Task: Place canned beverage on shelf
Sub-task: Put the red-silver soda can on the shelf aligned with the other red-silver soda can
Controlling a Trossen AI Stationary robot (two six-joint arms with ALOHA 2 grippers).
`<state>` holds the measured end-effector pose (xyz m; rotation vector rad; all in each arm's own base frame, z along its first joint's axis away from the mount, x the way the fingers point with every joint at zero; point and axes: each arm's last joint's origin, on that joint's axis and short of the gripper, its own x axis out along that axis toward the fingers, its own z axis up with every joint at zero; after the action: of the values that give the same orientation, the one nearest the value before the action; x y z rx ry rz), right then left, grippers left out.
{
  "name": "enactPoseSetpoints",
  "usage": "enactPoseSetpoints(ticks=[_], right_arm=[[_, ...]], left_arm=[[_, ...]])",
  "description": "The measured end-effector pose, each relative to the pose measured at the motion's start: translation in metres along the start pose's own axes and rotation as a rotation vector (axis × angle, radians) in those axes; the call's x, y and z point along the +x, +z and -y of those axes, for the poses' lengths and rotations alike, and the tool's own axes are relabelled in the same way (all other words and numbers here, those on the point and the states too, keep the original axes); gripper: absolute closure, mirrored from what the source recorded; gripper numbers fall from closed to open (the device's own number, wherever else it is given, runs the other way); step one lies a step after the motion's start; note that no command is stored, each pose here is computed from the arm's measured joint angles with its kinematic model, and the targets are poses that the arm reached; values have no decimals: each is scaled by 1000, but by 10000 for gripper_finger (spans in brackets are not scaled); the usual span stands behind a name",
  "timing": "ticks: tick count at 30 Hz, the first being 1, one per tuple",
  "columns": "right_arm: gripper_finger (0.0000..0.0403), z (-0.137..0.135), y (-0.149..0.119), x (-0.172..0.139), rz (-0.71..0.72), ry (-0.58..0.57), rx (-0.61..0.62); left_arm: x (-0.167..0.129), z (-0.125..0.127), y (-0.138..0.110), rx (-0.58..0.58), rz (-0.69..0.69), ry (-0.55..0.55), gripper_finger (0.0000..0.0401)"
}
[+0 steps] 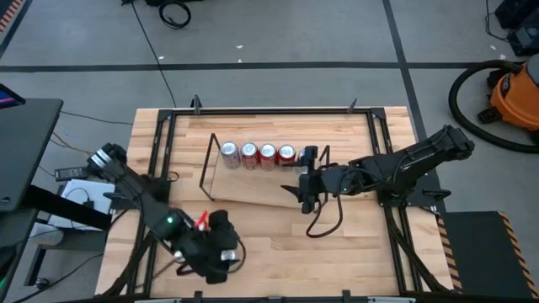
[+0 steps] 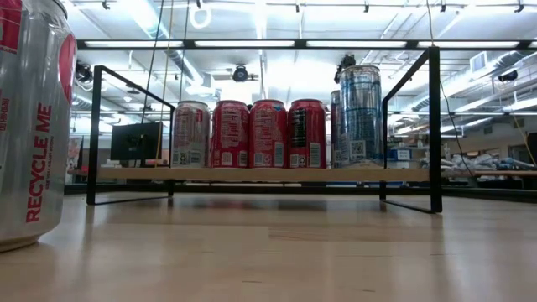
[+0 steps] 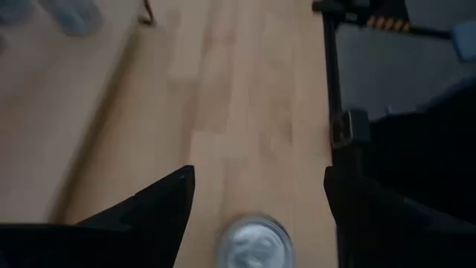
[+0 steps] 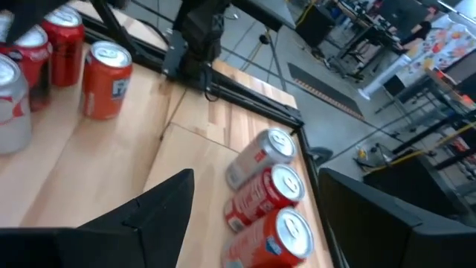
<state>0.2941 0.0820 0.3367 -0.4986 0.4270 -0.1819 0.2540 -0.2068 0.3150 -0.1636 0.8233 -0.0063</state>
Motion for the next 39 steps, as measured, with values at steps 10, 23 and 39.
enactPoseSetpoints(ticks=[10, 23, 39], right_arm=[[106, -11, 3, -16, 7, 43, -23], [106, -9, 3, -15, 7, 44, -11], [106, -11, -4, -16, -51, 63, 7]], left_arm=[[32, 14, -17, 40, -102, 26, 92], [42, -6, -3, -69, -137, 45, 88], [49, -21, 4, 92, -249, -70, 85]])
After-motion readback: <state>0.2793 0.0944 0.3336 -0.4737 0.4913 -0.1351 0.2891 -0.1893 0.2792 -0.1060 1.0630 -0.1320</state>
